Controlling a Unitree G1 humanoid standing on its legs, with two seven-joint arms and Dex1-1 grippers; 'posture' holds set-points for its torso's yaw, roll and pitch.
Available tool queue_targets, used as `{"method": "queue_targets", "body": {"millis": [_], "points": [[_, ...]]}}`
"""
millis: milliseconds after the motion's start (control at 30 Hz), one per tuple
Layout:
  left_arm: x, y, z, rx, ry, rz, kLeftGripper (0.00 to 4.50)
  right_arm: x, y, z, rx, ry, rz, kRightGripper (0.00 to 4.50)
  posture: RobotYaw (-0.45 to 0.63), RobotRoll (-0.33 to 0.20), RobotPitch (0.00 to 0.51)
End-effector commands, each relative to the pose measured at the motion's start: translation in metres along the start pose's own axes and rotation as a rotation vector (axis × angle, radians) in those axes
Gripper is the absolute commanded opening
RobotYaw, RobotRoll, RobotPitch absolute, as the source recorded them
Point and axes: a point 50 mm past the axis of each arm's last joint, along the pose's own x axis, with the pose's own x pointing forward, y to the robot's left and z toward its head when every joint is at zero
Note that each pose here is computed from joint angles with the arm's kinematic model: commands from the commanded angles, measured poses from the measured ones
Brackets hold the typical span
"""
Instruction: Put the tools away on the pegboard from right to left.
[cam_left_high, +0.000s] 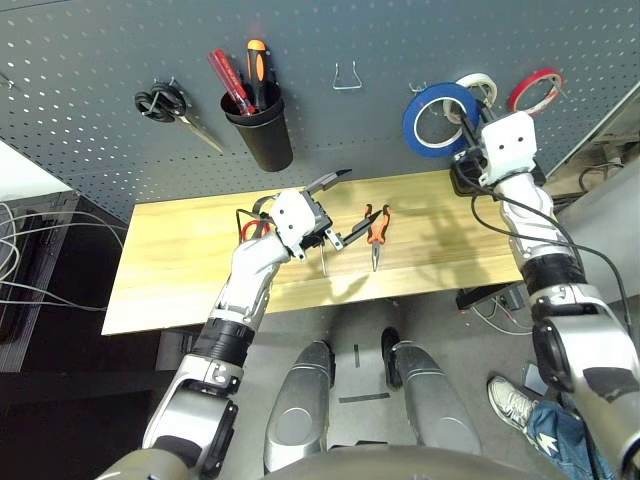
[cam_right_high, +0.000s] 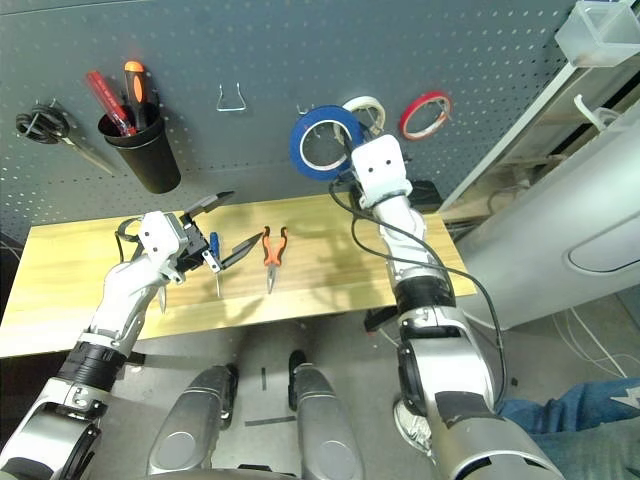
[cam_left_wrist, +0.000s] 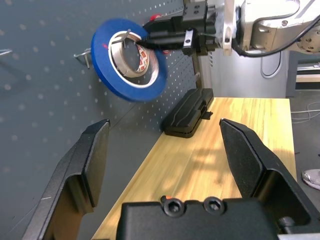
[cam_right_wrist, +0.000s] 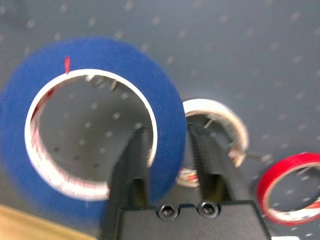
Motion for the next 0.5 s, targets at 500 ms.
{"method": "queue_targets", "body": {"millis": [500], "points": [[-0.007, -0.005, -0.01, 0.02, 0.076, -0.011, 4.5, -0.071, 0.05, -0.053, 0.101, 0.26, 0.304, 4.47, 0.12, 0.0, 0.229]]}}
